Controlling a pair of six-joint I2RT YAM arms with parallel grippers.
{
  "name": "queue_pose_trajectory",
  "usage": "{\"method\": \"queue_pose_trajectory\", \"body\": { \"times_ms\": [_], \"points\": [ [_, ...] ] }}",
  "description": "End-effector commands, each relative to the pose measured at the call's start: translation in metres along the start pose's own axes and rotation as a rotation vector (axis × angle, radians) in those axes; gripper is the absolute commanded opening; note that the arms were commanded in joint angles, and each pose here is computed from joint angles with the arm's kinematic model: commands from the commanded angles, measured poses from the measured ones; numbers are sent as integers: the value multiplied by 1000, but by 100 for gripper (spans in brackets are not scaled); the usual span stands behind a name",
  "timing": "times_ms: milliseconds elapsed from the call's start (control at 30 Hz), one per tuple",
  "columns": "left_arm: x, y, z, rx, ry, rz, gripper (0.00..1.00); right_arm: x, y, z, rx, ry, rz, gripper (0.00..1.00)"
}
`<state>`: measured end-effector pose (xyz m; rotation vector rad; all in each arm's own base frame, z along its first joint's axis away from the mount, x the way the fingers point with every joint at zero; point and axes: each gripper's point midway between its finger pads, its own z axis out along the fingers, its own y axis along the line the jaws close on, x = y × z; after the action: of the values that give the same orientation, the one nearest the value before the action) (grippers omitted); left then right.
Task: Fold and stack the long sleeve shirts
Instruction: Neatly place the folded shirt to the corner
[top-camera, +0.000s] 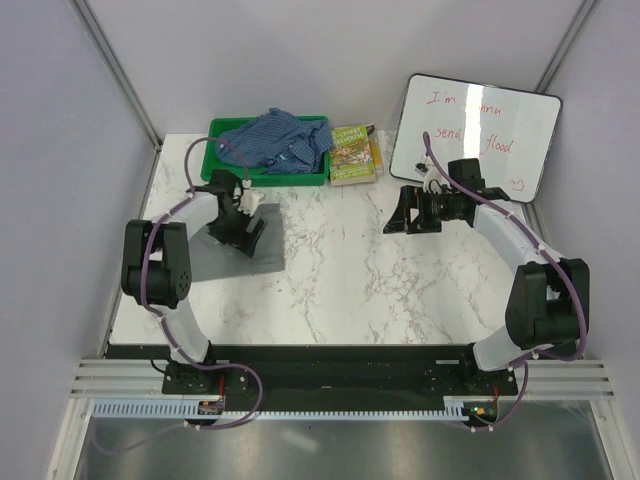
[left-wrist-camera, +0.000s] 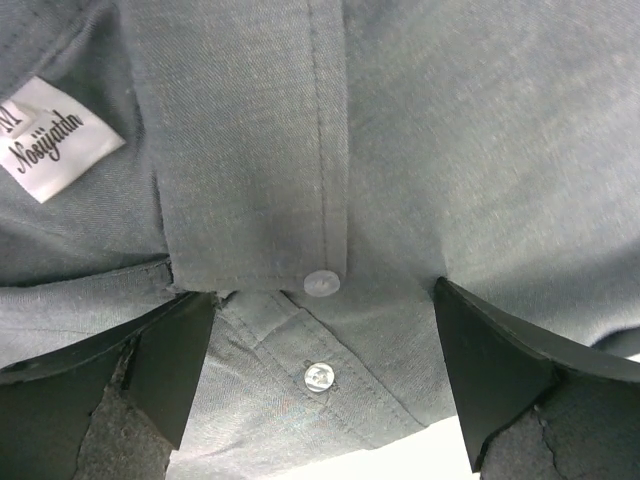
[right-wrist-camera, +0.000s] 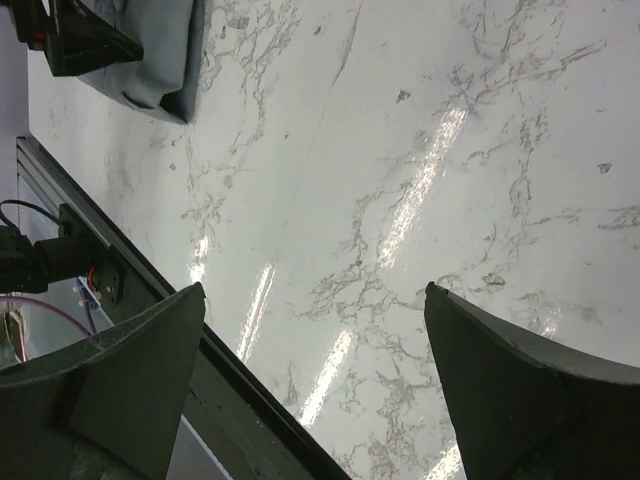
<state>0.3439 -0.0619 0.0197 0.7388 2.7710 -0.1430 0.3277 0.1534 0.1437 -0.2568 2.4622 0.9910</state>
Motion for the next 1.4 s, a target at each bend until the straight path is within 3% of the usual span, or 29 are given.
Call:
{"method": "queue_pose_trajectory", "body": {
  "times_ms": [0,167,400,667,1000,1133,1200,1233,1267,1367],
  "points": [
    [95,29,17,147,273,183,99,-18,5,-9,-20,-38,-50,98],
    [122,85,14,133,336,241,99,-17,4,-12,-22,-36,-59,98],
    [110,120,12,90,313,217,99,-18,4,-16,-19,-33,-67,98],
    [104,143,14,89,291,-19,99,-16,2,-17,-13,-30,-63,98],
    [95,151,1,64,260,37,99,-18,4,-16,-33,-26,-60,98],
    [51,185,-49,-113,172,95,99,-34,15,-24,-51,-61,-93,98],
    [-2,218,-113,-292,46,127,99,-42,20,-29,-49,-72,-115,98],
    [-14,215,-136,-299,20,124,99,-47,20,-31,-44,-79,-124,98],
    [-56,224,-187,-374,-122,139,99,-58,26,-38,-44,-94,-158,98],
    [-97,204,-256,-471,-236,166,99,-83,35,-54,-16,-139,-244,98]
  ]
}}
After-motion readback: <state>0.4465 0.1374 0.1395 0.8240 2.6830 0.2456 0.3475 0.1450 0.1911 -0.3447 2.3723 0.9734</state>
